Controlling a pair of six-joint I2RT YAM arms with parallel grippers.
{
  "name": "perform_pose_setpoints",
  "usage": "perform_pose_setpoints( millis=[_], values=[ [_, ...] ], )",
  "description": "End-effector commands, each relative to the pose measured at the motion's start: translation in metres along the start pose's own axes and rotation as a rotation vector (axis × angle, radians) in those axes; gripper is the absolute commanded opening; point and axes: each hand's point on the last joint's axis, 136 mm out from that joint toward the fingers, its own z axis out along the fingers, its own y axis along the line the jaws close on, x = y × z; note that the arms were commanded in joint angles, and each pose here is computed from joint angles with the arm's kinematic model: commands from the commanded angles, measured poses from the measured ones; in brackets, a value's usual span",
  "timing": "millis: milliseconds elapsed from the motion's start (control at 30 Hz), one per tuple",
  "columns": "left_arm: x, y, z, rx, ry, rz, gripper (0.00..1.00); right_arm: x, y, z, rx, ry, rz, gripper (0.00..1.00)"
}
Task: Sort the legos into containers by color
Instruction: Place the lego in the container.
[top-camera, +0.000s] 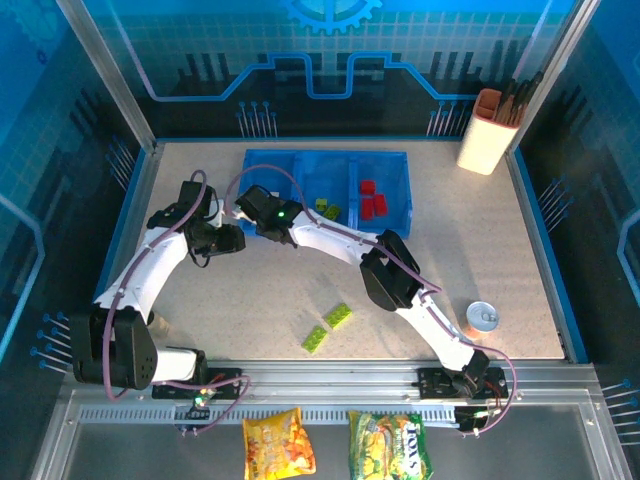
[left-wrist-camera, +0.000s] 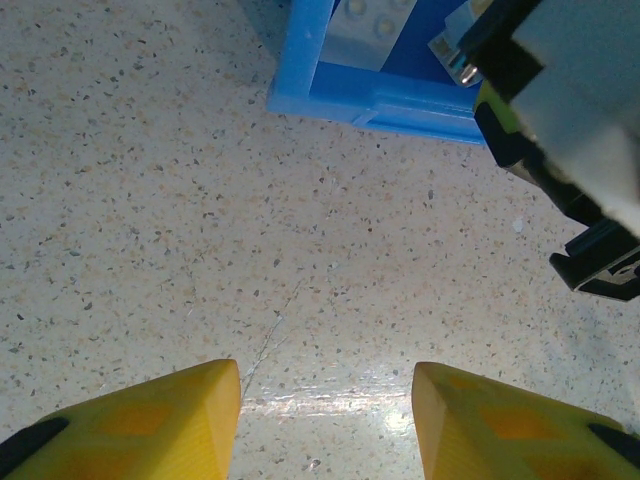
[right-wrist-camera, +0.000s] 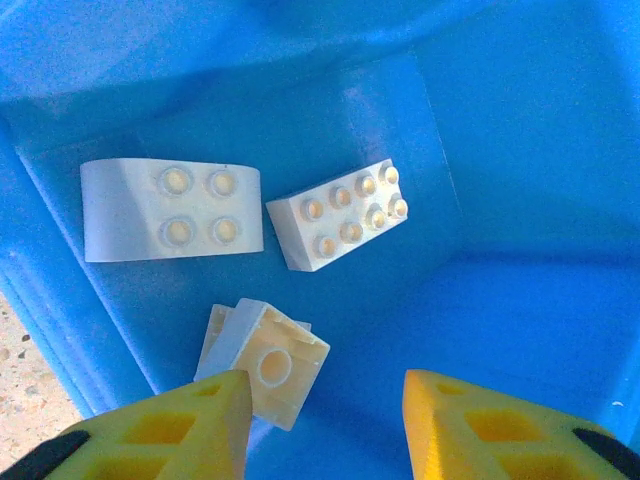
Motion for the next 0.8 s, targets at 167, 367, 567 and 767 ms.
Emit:
perform_pose_setpoints(
  millis=[167, 367, 567, 767],
  values=[
    [0.001, -0.004, 0.000, 0.025, 0.008, 0.014, 0.50, -0.002, -0.011, -0.045, 0.011, 0.002, 0.067, 0.45],
    [0.001, -0.003, 0.000, 0.021, 0.009, 0.014, 0.50, 0.010, -0.003, -0.066, -0.047, 0.035, 0.144, 0.46],
    [0.001, -0.002, 0.000, 0.017, 0.010, 0.016, 0.50, 0.030, 0.011, -0.088, -0.163, 0.091, 0.308, 0.46],
    [0.001, -0.001, 0.001, 0.014, 0.013, 0.015, 0.50, 0.053, 0.025, -0.109, -0.250, 0.193, 0.501, 0.45]
  ],
)
